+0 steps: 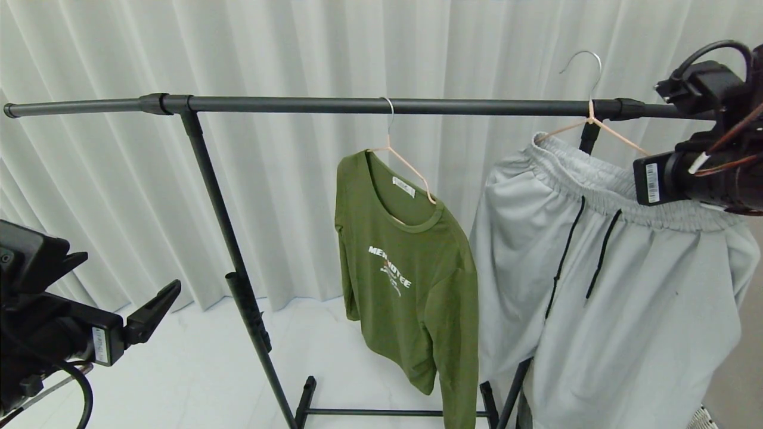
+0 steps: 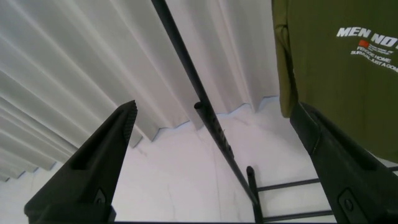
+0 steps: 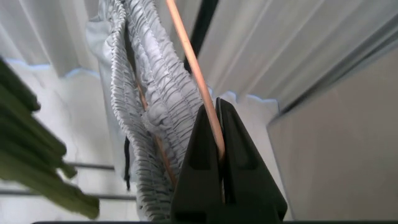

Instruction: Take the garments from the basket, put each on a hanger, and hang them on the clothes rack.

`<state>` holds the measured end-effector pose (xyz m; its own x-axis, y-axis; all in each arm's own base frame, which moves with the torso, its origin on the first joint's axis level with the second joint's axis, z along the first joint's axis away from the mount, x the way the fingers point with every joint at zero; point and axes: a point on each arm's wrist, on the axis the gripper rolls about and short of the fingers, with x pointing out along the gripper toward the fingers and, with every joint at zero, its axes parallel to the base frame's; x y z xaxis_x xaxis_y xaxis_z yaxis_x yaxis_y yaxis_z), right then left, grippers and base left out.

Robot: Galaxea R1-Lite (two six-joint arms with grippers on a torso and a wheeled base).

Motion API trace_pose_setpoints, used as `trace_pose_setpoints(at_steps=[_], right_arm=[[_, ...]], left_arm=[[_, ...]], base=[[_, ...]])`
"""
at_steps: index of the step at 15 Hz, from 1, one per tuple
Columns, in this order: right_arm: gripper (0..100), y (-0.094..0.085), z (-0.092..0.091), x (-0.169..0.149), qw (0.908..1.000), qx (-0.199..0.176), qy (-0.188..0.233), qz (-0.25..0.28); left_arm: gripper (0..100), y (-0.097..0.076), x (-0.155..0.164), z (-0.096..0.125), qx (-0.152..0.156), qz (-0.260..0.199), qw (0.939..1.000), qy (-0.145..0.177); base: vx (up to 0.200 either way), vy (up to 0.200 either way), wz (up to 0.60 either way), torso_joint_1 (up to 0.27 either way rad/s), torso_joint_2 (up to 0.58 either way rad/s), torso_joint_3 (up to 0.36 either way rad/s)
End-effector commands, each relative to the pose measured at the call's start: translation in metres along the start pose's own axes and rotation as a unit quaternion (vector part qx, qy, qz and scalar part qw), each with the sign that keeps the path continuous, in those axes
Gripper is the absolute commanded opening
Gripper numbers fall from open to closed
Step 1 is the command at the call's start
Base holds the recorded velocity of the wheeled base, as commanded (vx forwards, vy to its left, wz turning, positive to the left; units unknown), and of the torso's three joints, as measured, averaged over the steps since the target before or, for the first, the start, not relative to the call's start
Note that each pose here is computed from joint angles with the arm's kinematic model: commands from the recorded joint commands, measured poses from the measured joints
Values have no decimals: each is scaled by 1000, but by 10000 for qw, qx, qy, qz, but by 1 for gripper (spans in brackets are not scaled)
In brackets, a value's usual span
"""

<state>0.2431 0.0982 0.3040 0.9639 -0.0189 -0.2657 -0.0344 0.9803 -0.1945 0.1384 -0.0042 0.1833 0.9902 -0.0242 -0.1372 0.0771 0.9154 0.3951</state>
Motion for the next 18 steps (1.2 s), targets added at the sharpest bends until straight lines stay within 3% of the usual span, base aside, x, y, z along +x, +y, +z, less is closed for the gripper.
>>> trace_pose_setpoints(at_steps=[1,13,14,18], right_arm=[[0,8,-1,39,9996,-53,234,-122],[0,12,-12,56,9985,-150,506,-165],[100,13,-12,56,9985,-152,505,-158],[100,10,-8,30,9995,136,288,-90]], left_arm=[[100,0,-1,0,1,12,10000,-9],[100,1,-1,1,1,21,10000,-30],[100,1,-1,1,1,21,10000,-30],[100,1,-1,2,-102,55,9999,-33]], base=[[0,0,0,0,0,0],[0,0,0,0,0,0],[0,0,0,0,0,0],[0,0,0,0,0,0]])
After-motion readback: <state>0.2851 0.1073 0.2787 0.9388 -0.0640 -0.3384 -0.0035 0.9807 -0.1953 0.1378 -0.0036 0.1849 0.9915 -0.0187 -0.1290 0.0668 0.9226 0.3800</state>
